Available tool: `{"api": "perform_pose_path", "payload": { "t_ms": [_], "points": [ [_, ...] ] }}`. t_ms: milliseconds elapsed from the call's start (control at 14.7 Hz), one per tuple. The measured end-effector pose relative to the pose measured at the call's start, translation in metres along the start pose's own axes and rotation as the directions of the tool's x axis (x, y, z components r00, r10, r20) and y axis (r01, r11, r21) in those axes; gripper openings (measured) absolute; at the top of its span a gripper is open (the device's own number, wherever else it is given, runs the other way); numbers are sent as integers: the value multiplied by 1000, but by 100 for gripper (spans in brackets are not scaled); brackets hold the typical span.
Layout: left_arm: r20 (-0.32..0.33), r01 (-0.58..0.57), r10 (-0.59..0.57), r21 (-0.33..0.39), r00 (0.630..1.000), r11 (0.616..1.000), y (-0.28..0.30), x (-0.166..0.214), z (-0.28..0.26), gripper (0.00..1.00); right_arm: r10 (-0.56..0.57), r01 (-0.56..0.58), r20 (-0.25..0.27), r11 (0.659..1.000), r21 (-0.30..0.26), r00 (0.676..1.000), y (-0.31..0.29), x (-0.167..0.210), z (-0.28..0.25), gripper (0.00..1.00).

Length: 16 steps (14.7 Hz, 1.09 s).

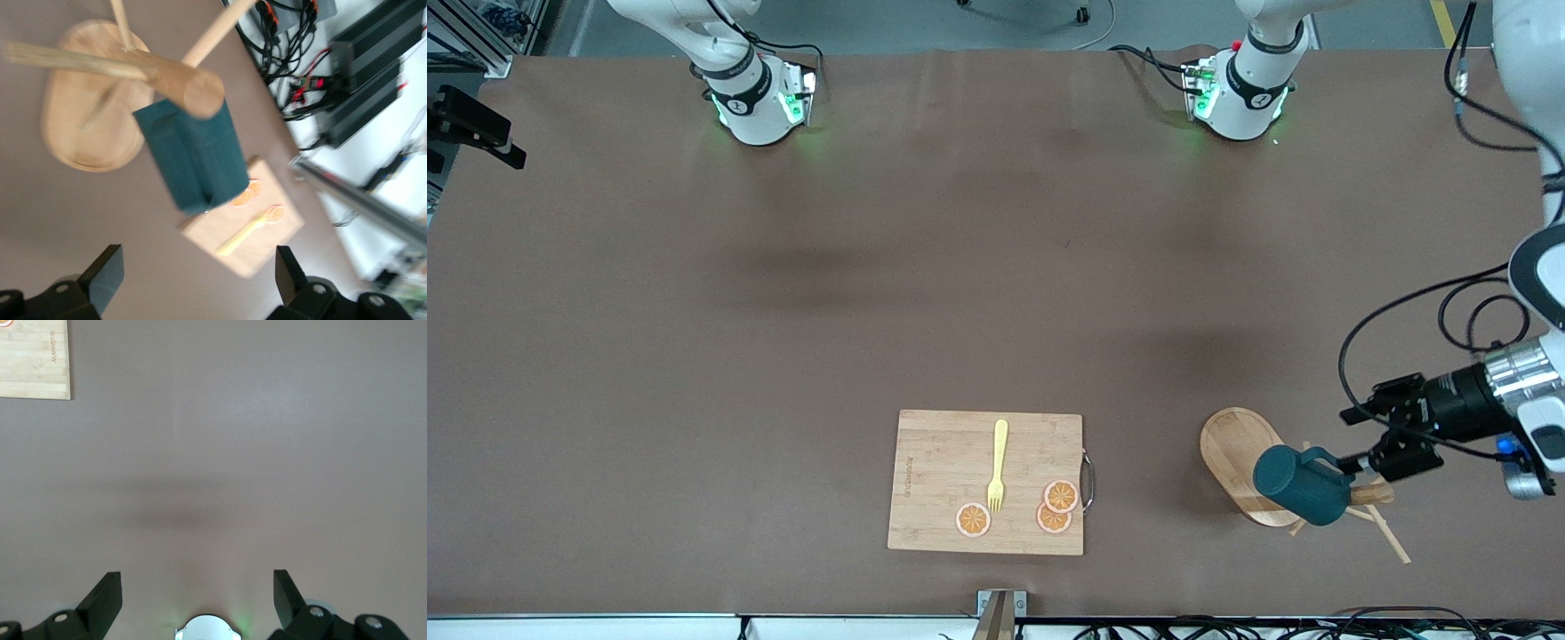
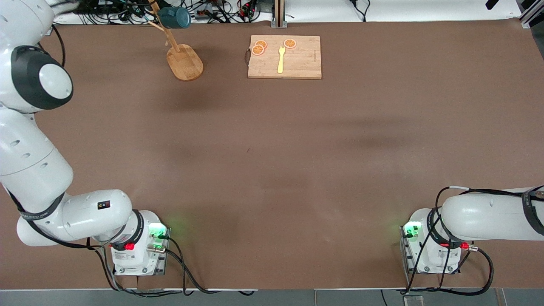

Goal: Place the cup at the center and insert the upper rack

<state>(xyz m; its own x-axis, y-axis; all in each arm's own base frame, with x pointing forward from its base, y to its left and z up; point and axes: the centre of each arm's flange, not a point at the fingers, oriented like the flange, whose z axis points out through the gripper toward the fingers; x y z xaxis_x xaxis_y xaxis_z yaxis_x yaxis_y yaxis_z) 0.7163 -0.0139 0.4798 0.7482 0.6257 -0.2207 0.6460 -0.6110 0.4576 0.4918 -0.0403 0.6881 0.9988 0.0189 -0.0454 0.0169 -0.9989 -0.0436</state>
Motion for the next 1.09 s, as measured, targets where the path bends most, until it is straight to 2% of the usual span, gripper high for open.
{"api": "perform_pose_path", "payload": {
  "t_ms": [136, 339, 543, 747, 882, 1086],
  "points": [
    [-48, -158, 166, 142, 985, 977, 10, -30, -27, 100, 0, 0, 0, 1000, -2, 1000, 0, 0, 0, 100],
    [-22, -350, 372, 292, 928, 890, 7, -57, -55, 100, 1, -1, 0, 1000, -3, 1000, 0, 0, 0, 100],
    [52, -466, 482, 359, 875, 808, 7, -87, -79, 100, 1, -1, 0, 1000, -3, 1000, 0, 0, 0, 100],
    [92, -558, 586, 453, 805, 696, 23, -148, -88, 100, 1, -1, 1, 1000, -3, 1000, 1, 0, 0, 100],
    [107, -585, 616, 474, 780, 659, 20, -189, -96, 100, 1, -1, 1, 1000, -3, 1000, 1, 0, 0, 100],
    [131, -617, 645, 482, 753, 622, -7, -221, -114, 100, 1, -1, 1, 1000, -3, 1000, 1, 0, 0, 100]
  ]
}}
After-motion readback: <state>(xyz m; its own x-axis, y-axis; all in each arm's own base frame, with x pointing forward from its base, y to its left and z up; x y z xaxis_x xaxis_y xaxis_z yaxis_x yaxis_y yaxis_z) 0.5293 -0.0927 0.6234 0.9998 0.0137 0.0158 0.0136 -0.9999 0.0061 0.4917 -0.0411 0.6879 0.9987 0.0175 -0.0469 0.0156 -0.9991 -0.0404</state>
